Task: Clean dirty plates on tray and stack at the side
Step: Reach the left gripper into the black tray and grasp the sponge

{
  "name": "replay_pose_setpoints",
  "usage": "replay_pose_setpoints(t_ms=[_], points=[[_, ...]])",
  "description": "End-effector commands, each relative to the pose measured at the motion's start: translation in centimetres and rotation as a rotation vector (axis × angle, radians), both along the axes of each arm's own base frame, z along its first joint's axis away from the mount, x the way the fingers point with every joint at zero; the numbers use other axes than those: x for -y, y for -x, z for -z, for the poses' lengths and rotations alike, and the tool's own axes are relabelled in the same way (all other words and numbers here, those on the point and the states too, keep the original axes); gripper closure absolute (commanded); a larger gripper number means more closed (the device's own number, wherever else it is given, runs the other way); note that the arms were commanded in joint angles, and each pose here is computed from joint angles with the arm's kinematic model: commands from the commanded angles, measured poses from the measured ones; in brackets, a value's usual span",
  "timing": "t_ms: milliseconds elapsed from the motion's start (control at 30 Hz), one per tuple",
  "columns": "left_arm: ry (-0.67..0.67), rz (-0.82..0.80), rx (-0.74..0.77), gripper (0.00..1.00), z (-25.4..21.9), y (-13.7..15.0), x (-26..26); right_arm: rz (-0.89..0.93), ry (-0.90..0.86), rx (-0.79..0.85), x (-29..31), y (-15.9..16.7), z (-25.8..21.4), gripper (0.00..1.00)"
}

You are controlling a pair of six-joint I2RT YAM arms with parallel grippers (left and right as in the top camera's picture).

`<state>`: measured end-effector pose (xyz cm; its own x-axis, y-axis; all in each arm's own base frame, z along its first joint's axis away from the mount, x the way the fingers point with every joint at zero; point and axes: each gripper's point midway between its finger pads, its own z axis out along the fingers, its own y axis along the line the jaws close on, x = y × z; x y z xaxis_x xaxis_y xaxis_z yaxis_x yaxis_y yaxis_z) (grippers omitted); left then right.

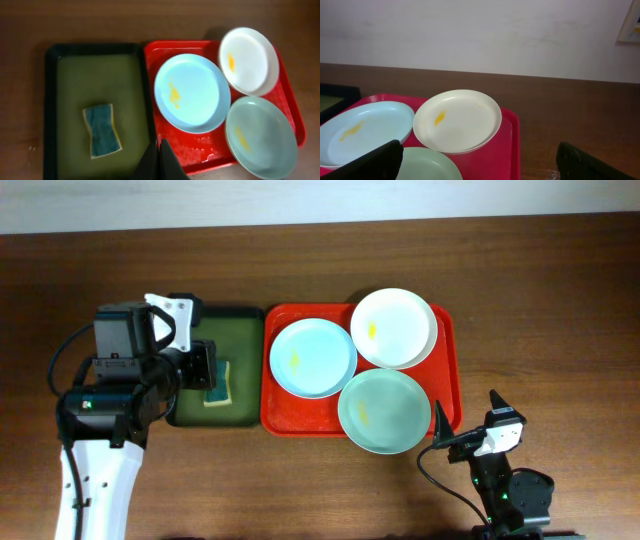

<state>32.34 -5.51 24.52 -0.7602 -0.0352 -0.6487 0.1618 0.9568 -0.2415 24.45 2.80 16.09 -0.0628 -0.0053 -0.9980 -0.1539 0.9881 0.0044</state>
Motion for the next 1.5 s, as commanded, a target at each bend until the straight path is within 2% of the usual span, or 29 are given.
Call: replay_pose_setpoints(t_ms=[0, 167, 267, 400, 433, 500, 533, 600, 733, 867, 1233, 1300, 1467], points=[[-0.001, -0.076, 0.005, 0.95, -0.6, -0.5, -0.9, -0.019, -0.002, -0.005, -0.4, 0.1, 0.3, 0.02], [-0.007, -0.080, -0.019, 0.91, 0.2, -0.8, -1.0, -0.019, -0.001, -0.005, -0.4, 0.1, 0.3, 0.02], [-0.006, -0.097, -0.053, 1.00, 1.2, -1.2, -1.1, -0.019, -0.001, -0.005, -0.4, 0.1, 0.3, 0.01], [-0.024, -0.123, -0.143, 0.99, 3.7, -2.1, -1.5, -0.019, -0.001, -0.005, -0.4, 0.1, 0.3, 0.02], [-0.028, -0.122, -0.195, 0.96, 4.9, -2.0, -1.5, -0.019, -0.002, -0.005, -0.4, 0.1, 0.3, 0.02], [-0.037, -0.108, -0.291, 0.70, 7.7, -2.1, -1.3, -0.019, -0.002, -0.005, -0.4, 0.1, 0.3, 0.02], [-0.075, -0.123, -0.324, 0.65, 8.9, -2.2, -2.0, -0.019, -0.001, -0.005, -0.4, 0.1, 0.3, 0.01], [-0.165, -0.187, -0.366, 0.65, 10.9, -2.7, -4.0, -0.019, -0.001, -0.005, -0.4, 0.1, 0.3, 0.02], [-0.167, -0.186, -0.483, 0.65, 15.2, -3.2, -3.8, -0.019, -0.001, -0.005, -0.4, 0.1, 0.3, 0.02], [-0.229, -0.200, -0.593, 0.64, 19.3, -2.9, -4.7, -0.019, -0.001, -0.005, -0.4, 0.1, 0.3, 0.02], [-0.241, -0.195, -0.656, 0.67, 23.1, -3.0, -4.8, -0.019, -0.001, -0.005, -0.4, 0.1, 0.3, 0.02], [-0.242, -0.194, -0.666, 0.73, 23.5, -2.9, -4.8, -0.019, -0.001, -0.005, -0.4, 0.1, 0.3, 0.01], [-0.241, -0.195, -0.659, 0.75, 23.9, -2.9, -4.8, -0.019, -0.002, -0.005, -0.4, 0.1, 0.3, 0.01]])
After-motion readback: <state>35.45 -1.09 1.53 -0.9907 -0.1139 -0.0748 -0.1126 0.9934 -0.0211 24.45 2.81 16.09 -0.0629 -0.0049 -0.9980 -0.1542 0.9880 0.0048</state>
